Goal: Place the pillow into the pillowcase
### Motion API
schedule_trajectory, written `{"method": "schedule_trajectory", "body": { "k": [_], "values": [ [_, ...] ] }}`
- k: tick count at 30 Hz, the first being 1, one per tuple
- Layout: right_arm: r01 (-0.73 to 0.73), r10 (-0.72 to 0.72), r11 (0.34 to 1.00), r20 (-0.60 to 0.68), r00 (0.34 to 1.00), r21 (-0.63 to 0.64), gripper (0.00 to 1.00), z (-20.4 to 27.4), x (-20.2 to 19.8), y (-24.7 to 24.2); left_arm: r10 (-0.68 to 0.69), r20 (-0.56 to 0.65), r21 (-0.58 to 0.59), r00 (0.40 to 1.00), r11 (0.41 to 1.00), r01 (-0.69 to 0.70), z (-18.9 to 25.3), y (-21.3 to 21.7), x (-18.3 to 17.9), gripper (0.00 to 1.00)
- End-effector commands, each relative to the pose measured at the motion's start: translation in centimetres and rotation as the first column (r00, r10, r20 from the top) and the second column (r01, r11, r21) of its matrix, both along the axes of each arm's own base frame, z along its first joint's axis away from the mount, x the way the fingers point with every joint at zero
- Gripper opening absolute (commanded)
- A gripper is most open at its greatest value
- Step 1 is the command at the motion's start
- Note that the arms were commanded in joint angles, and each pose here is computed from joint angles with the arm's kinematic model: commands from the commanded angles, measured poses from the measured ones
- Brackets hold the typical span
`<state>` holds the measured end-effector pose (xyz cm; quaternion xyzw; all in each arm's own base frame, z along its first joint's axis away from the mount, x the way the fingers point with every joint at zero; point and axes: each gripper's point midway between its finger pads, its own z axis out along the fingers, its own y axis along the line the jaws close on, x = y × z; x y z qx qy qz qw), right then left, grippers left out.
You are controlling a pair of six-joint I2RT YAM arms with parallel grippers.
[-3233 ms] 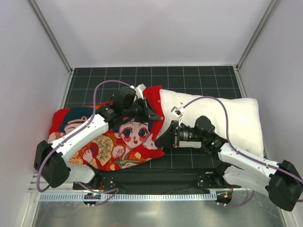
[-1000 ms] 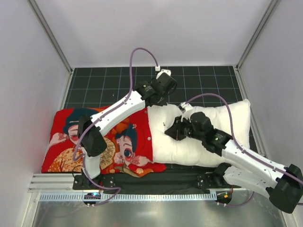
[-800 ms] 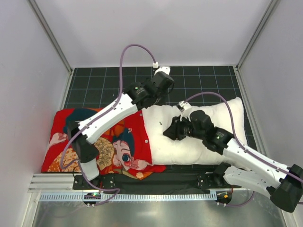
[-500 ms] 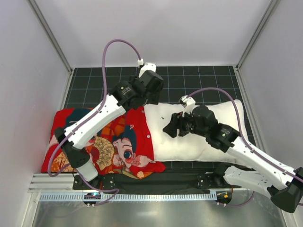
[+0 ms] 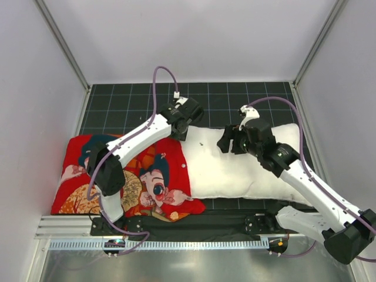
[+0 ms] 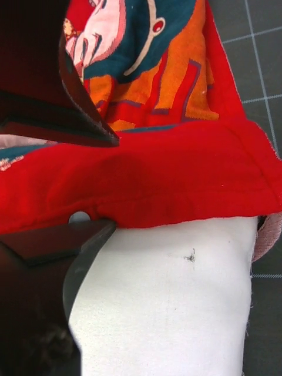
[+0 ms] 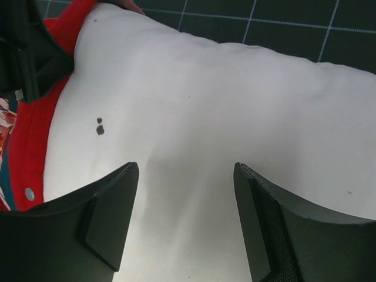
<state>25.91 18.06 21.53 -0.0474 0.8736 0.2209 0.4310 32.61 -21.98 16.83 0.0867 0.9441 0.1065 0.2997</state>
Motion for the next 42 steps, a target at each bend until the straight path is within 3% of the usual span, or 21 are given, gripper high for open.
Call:
{"method": "schedule_trajectory", "body": {
  "k": [1, 5, 8, 10, 11, 13, 17, 20, 23, 26, 29, 33, 34, 38, 42],
  "values": [
    [-0.013, 0.012, 1.000, -0.032, 0.999, -0.024, 0.73, -1.9, 0.7, 0.5, 0.006, 0.021, -0.011, 1.000, 1.000, -0.006, -0.2, 0.1, 1.0, 0.50],
    [-0.027, 0.023, 0.999, -0.083, 0.996, -0.045, 0.73, -4.3, 1.3, 1.3, 0.002, 0.067, -0.038, 0.998, 0.999, 0.001, 0.8, -0.3, 2.0, 0.33],
    [-0.065, 0.060, 0.997, -0.122, 0.991, -0.033, 0.73, -5.5, 1.2, 2.2, -0.006, 0.066, -0.058, 0.998, 0.998, 0.010, 0.9, -1.1, 2.5, 0.31],
    [-0.072, 0.068, 0.997, -0.122, 0.990, -0.027, 0.73, -5.7, 1.3, 2.5, -0.002, 0.052, -0.052, 0.999, 0.999, 0.004, 0.6, -1.2, 2.5, 0.43],
    [-0.071, 0.067, 0.997, -0.130, 0.989, -0.026, 0.73, -6.0, 1.2, 2.5, 0.005, 0.044, -0.055, 0.999, 0.998, -0.002, 0.5, -1.4, 2.5, 0.61],
    [-0.077, 0.074, 0.997, -0.124, 0.989, -0.018, 0.73, -5.9, 1.2, 2.6, -0.010, 0.027, -0.098, 1.000, 0.995, 0.013, 0.5, -2.1, 2.2, 0.75],
    [-0.081, 0.079, 0.997, -0.123, 0.989, -0.014, 0.73, -6.0, 1.1, 2.6, -0.036, 0.019, -0.200, 0.999, 0.979, 0.039, 0.3, -3.6, 1.5, 0.84],
    [-0.085, 0.083, 0.996, -0.120, 0.989, -0.013, 0.73, -5.8, 1.0, 2.6, -0.026, 0.001, -0.155, 1.000, 0.988, 0.026, -0.2, -2.8, 1.2, 0.83],
    [-0.086, 0.084, 0.996, -0.115, 0.990, -0.009, 0.73, -5.6, 0.9, 2.6, 0.019, -0.008, -0.086, 1.000, 0.996, -0.019, -0.8, -0.7, 1.4, 0.74],
    [-0.080, 0.079, 0.997, -0.111, 0.991, -0.010, 0.73, -5.4, 0.9, 2.4, 0.057, -0.019, -0.098, 0.998, 0.993, -0.059, -1.3, 1.3, 1.4, 0.69],
    [-0.091, 0.090, 0.996, -0.116, 0.989, -0.003, 0.73, -5.4, 0.8, 2.7, 0.083, -0.022, -0.114, 0.996, 0.990, -0.085, -1.5, 2.3, 1.5, 0.52],
    [-0.140, 0.143, 0.990, -0.131, 0.981, 0.030, 0.67, -5.7, 0.5, 3.8, 0.050, -0.002, -0.168, 0.999, 0.984, -0.050, -0.7, 1.1, 1.9, 0.12],
    [-0.155, 0.159, 0.987, -0.140, 0.977, 0.042, 0.64, -6.1, 0.3, 4.1, 0.040, 0.015, -0.192, 0.999, 0.981, -0.037, 0.1, 0.6, 2.2, 0.07],
    [-0.268, 0.285, 0.954, -0.139, 0.948, 0.132, 0.48, -6.5, -1.2, 7.6, -0.003, 0.099, -0.241, 0.995, 0.970, 0.027, 3.8, -1.7, 3.0, 0.01],
    [-0.387, 0.420, 0.900, -0.159, 0.893, 0.201, 0.04, -7.5, -4.2, 12.2, -0.075, 0.150, -0.254, 0.986, 0.961, 0.112, 6.3, -4.9, 2.8, 0.00]
  ]
}}
